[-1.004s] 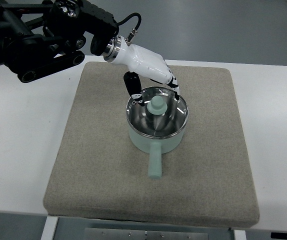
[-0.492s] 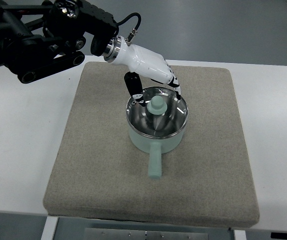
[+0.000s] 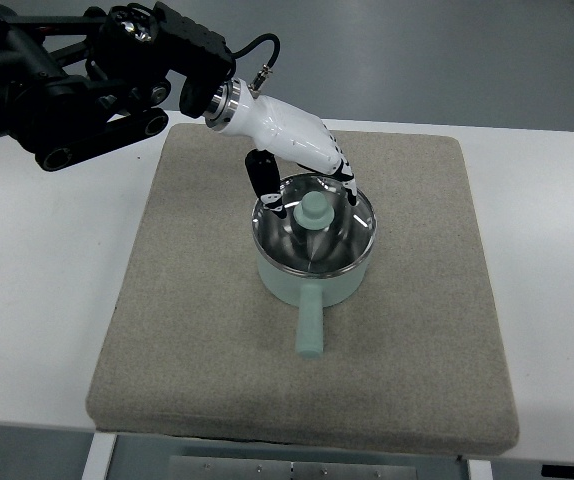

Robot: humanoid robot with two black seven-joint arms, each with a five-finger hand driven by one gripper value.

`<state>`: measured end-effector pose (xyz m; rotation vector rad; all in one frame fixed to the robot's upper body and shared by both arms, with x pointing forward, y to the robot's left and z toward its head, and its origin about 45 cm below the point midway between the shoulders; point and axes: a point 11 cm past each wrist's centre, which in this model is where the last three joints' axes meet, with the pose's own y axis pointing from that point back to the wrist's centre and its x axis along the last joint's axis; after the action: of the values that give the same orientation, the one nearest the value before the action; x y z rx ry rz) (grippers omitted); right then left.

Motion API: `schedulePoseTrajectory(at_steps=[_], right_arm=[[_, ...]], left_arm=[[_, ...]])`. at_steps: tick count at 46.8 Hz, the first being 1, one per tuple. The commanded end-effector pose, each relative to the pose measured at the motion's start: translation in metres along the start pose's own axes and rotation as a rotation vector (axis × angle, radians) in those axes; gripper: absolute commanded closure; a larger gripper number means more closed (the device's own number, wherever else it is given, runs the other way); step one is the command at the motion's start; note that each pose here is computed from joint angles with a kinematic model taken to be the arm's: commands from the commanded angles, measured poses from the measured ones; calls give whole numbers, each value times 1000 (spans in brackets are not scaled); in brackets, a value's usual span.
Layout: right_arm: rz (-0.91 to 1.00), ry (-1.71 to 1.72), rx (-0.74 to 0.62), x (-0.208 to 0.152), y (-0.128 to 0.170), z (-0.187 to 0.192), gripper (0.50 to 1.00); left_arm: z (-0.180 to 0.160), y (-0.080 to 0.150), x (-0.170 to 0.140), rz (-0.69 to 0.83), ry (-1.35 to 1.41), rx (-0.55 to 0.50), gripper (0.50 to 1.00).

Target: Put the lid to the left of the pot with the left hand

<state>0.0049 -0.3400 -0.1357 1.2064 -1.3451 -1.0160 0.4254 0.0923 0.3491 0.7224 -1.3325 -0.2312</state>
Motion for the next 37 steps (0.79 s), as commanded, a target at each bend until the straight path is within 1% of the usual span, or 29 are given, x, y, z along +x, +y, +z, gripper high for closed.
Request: schedulePoseTrajectory(at_steps=[1, 5, 6, 9, 11, 20, 22, 30, 33, 37], right_arm=[[0, 0, 0, 0, 0, 0, 576], [0, 0, 0, 0, 0, 0, 576], [0, 0, 0, 0, 0, 0, 576], [0, 0, 0, 0, 0, 0, 576], [0, 0, 0, 0, 0, 0, 576], [0, 0, 0, 0, 0, 0, 576], [0, 0, 0, 0, 0, 0, 576], [0, 0, 0, 0, 0, 0, 576], [0, 0, 0, 0, 0, 0, 576], [0, 0, 0, 0, 0, 0, 576]], left_arm=[[-1, 1, 1, 1, 0, 2, 636], [0, 1, 1, 4, 1, 1, 651], [0, 0, 1, 2, -1, 0, 666], [-1, 1, 1, 1, 0, 2, 679], [-1, 1, 1, 0, -1, 3, 709], [-1, 0, 0, -2, -5, 4, 724], [-1, 0, 0, -5, -6, 5, 748], [0, -1, 1, -5, -8, 2, 797], [1, -1, 2, -2, -8, 0, 831], [1, -2, 1, -3, -7, 0, 853]])
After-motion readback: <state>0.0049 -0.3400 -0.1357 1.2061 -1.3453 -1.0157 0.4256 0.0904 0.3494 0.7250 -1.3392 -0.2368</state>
